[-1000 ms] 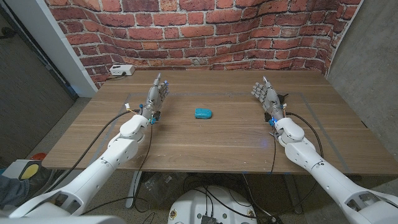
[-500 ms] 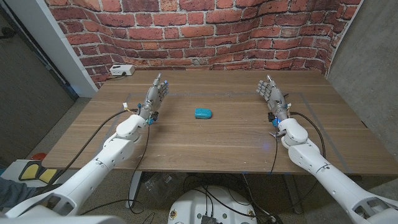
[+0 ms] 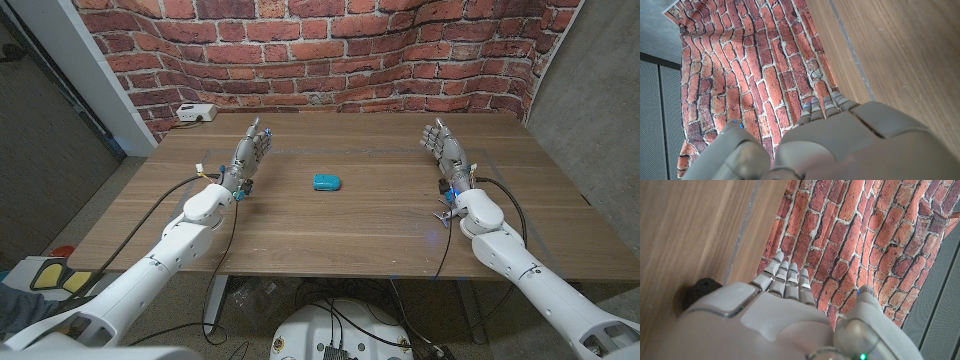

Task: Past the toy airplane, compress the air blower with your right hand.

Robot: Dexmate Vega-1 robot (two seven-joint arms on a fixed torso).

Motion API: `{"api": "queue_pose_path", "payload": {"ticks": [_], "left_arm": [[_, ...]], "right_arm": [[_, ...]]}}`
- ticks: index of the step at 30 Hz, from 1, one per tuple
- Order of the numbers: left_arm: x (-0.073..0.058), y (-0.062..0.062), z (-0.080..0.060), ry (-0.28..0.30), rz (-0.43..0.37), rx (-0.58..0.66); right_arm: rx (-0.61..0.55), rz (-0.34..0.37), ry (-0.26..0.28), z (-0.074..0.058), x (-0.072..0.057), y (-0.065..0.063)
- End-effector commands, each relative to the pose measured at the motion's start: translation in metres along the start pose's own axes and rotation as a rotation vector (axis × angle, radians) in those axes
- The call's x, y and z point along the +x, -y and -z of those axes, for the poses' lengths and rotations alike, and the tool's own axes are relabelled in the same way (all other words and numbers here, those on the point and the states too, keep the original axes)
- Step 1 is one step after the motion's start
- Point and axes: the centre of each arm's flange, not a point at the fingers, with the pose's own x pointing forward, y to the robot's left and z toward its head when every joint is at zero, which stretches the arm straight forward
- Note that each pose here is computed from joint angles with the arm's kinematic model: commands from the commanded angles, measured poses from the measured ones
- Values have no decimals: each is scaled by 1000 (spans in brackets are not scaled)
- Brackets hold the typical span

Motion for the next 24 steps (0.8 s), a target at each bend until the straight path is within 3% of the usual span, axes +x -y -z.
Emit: {"api": "queue_pose_path", "payload": {"ticks": [1,8,19,24], "left_arm": [[1,3,0,4,4,5],[-3,7,-4,3,-2,13],[-5,14,-9,-28,-25,35],[-5,19,-9,-19,-27,32]], "right_arm": [[-62,14,8,-10,2,19],[-124,-33,7,-19,8,30],[-185,-66,69,-33,20,51],[-235,-77,71,-37,23,61]]}}
